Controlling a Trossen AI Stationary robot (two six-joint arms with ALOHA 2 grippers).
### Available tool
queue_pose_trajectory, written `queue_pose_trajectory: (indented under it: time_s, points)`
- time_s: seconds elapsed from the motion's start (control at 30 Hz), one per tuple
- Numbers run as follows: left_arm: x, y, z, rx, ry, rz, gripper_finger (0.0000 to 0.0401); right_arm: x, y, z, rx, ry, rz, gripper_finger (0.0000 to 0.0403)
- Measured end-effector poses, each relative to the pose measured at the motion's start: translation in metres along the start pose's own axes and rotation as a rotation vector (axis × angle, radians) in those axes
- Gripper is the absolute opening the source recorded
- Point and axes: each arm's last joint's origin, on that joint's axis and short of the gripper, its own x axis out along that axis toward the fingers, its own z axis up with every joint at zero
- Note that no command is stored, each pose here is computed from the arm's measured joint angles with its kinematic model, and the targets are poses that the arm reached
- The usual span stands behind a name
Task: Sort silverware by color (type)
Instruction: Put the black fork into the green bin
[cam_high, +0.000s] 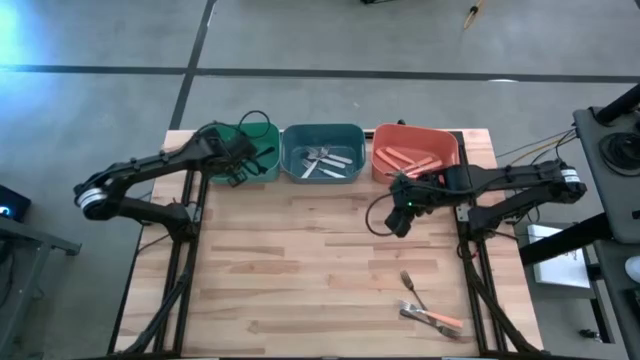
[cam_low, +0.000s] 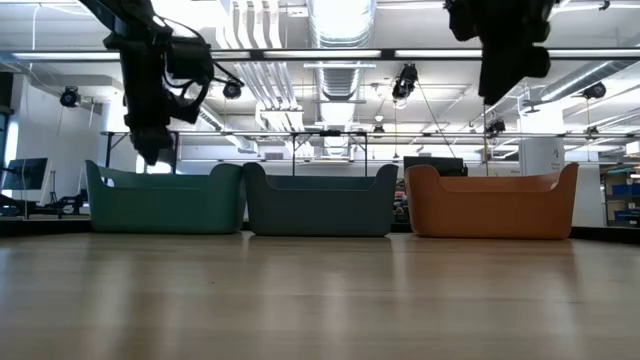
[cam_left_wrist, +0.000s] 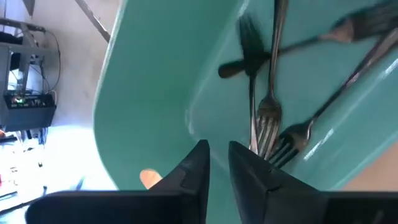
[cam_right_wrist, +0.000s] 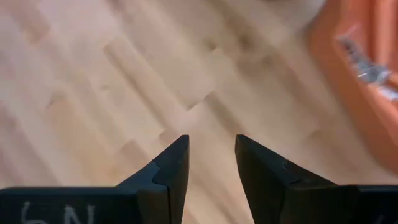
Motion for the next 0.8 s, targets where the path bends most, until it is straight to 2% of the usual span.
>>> queue_pose_trajectory:
  time_s: [0.2,0.3,0.37,0.43,0.57,0.63,0.7,0.8]
  points:
    - [-0.011,0.008,0.004,-0.089,-0.046,-0.004,0.0074,-0.003,0.015,-0.015,0.026,0.092,0.084,0.0122]
    - [-0.018,0.011,0.008,-0.151,-0.084,-0.114,0.0090,-0.005,0.023,-0.025,0.052,0.156,0.134,0.0121]
    - [-0.024,0.010,0.013,-0.187,-0.117,-0.265,0.0099,-0.005,0.029,-0.032,0.075,0.204,0.163,0.0121]
    - [-0.031,0.009,0.018,-0.213,-0.162,-0.465,0.0106,-0.004,0.034,-0.041,0.098,0.245,0.169,0.0121]
    - [-0.048,-0.004,0.027,-0.161,-0.273,-1.068,0.0109,0.004,0.044,-0.063,0.119,0.351,0.160,0.0121]
    - [-0.059,-0.011,0.030,-0.116,-0.326,-1.316,0.0108,0.009,0.050,-0.073,0.112,0.397,0.146,0.0121]
    - [-0.070,-0.019,0.033,-0.064,-0.353,-1.421,0.0107,0.015,0.057,-0.084,0.094,0.433,0.115,0.0121]
    - [-0.085,-0.035,0.033,0.012,-0.380,-1.431,0.0107,0.025,0.070,-0.099,0.063,0.471,0.067,0.0121]
